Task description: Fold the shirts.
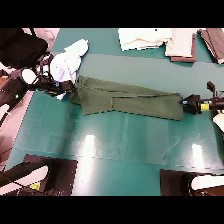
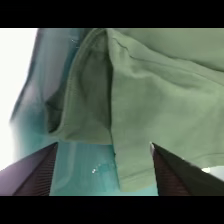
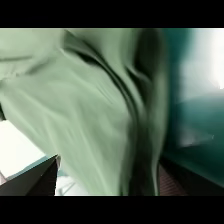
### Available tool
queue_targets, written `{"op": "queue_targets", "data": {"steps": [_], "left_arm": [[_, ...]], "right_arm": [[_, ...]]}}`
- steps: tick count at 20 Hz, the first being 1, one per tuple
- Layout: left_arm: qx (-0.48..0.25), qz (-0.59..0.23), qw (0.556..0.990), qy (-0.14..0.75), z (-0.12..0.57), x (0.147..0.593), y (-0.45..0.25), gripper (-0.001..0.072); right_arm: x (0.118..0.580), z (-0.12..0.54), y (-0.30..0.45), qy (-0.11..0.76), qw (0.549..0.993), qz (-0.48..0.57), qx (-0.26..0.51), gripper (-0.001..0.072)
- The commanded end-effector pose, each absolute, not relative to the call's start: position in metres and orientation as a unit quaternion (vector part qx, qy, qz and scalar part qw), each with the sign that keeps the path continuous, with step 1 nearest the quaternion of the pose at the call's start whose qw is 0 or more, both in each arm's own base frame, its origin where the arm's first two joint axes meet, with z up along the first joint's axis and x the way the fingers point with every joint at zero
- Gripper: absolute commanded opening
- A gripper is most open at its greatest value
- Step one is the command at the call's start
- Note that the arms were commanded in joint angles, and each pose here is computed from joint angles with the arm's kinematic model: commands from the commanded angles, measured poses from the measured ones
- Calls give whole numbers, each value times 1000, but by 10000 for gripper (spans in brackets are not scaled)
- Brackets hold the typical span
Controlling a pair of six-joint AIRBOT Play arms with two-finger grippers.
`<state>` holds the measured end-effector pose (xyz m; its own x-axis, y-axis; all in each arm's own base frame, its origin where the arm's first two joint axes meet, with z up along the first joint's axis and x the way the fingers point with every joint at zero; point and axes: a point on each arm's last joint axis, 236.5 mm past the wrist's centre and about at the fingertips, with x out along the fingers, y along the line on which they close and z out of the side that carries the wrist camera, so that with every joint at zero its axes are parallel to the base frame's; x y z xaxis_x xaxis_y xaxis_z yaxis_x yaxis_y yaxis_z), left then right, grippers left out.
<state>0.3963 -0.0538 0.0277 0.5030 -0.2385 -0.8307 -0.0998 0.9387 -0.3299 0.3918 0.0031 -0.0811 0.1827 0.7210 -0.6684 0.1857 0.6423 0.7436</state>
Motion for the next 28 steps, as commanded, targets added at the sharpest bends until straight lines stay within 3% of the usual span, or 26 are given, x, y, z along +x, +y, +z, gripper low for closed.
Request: {"op": "queue_targets", "data": {"steps": [1,2,3,4,5,6,7,10,11,12,16,20,25,28], "left_arm": [[-198,-58,844,495,32,396,-67,714],[-212,-74,842,491,37,397,-76,714],[-226,-95,839,485,42,398,-88,714],[-238,-119,837,478,49,399,-100,714],[-241,-148,836,469,56,399,-115,713],[-238,-174,837,461,61,399,-129,702],[-230,-198,838,454,65,398,-145,644],[-211,-262,839,428,72,396,-200,356],[-207,-279,842,412,73,400,-219,147],[-203,-291,846,399,70,404,-238,30],[-182,-335,830,408,30,402,-316,31],[-140,-383,812,418,2,404,-379,31],[-134,-447,800,378,26,404,-448,30],[-124,-465,785,391,5,396,-472,29]], "right_arm": [[413,-102,27,601,686,190,363,684],[417,-104,36,598,686,193,366,662],[420,-105,46,597,684,200,369,560],[420,-103,54,598,682,207,366,252],[420,-99,60,599,682,218,360,89],[419,-90,63,598,684,230,349,22],[419,-81,61,594,692,232,338,22],[418,-47,30,573,736,204,298,21],[418,-36,18,563,750,194,289,21],[419,-24,8,551,762,186,284,21],[409,16,-44,517,806,134,256,21],[394,28,-40,552,782,167,234,21],[419,54,-22,541,793,188,209,21],[426,73,-5,536,795,197,205,21]]}}
